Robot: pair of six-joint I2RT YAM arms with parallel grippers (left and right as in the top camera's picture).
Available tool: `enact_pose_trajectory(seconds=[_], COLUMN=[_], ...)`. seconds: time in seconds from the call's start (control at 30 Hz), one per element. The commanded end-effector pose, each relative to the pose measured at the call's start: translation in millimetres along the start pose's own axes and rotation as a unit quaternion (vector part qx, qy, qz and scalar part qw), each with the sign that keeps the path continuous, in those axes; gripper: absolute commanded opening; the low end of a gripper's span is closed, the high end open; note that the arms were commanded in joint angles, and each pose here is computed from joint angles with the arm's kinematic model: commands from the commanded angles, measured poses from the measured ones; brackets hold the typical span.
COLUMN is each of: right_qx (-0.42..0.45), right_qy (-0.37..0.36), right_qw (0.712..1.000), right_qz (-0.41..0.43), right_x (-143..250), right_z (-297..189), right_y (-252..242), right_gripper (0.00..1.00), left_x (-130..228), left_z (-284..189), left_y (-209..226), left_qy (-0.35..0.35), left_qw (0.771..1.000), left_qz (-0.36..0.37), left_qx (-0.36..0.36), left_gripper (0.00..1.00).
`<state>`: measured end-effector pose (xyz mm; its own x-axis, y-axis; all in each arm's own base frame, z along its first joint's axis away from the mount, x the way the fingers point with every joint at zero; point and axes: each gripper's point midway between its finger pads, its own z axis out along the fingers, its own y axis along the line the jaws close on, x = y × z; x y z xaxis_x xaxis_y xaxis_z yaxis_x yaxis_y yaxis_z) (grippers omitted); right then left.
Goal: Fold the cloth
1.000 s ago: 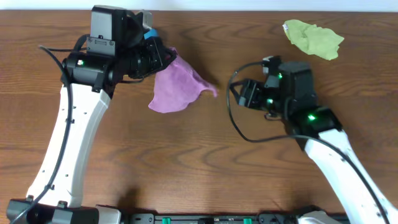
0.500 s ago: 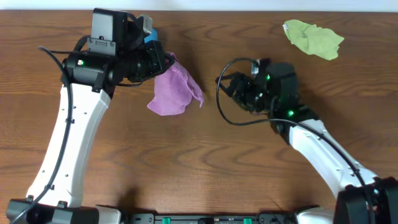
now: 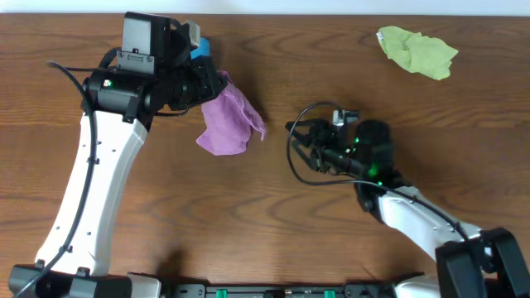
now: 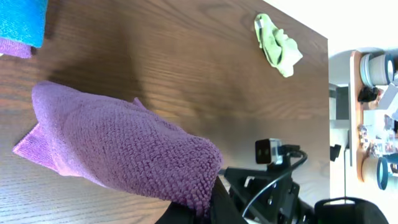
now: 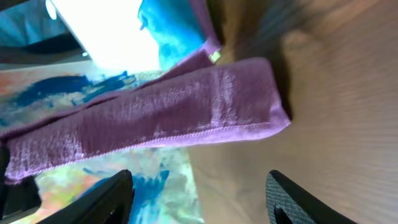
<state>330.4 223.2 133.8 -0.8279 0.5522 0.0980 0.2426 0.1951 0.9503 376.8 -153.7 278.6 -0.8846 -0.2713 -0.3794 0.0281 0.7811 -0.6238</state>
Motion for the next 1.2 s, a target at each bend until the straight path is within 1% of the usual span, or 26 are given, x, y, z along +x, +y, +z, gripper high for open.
enact_pose_trajectory(seconds=[0.0,0.2,0.33,0.53,0.8,1.0,1.17], right_qx=[0.002,0.000,-0.023,-0.031,-0.038,-0.038,-0.041], right_qy=[0.004,0.001,0.006,-0.002,-0.024,-0.055,-0.060], right_qw=[0.999,0.999,0.998,0.996,0.994,0.992,0.991], right_qz=[0.038,0.046,0.063,0.087,0.104,0.111,0.111], right_x=[12.5,22.7,27.6,30.1,25.1,14.2,10.1], right_z=[8.0,21.6,36.2,54.1,63.5,65.1,70.0], right_y=[-1.2,-2.5,-1.1,-13.8,-22.8,-26.7,-24.2], right_gripper=[0.69,0.69,0.69,0.69,0.69,0.69,0.69], left_x=[-0.8,1.2,1.3,1.3,4.1,10.6,15.2], left_z=[-1.9,-0.4,-0.4,-0.4,-0.4,3.0,7.2], left_y=[5.0,6.8,6.9,6.9,8.4,13.9,15.8], left_qy=[-0.005,-0.002,-0.002,-0.002,0.004,0.015,0.022], left_qw=[1.000,1.000,1.000,1.000,1.000,1.000,1.000], left_qz=[0.007,0.005,0.005,0.005,0.002,-0.001,-0.002], left_qx=[-0.009,-0.011,-0.011,-0.011,-0.014,-0.020,-0.022], left_gripper=[0.06,0.06,0.06,0.06,0.06,0.06,0.06])
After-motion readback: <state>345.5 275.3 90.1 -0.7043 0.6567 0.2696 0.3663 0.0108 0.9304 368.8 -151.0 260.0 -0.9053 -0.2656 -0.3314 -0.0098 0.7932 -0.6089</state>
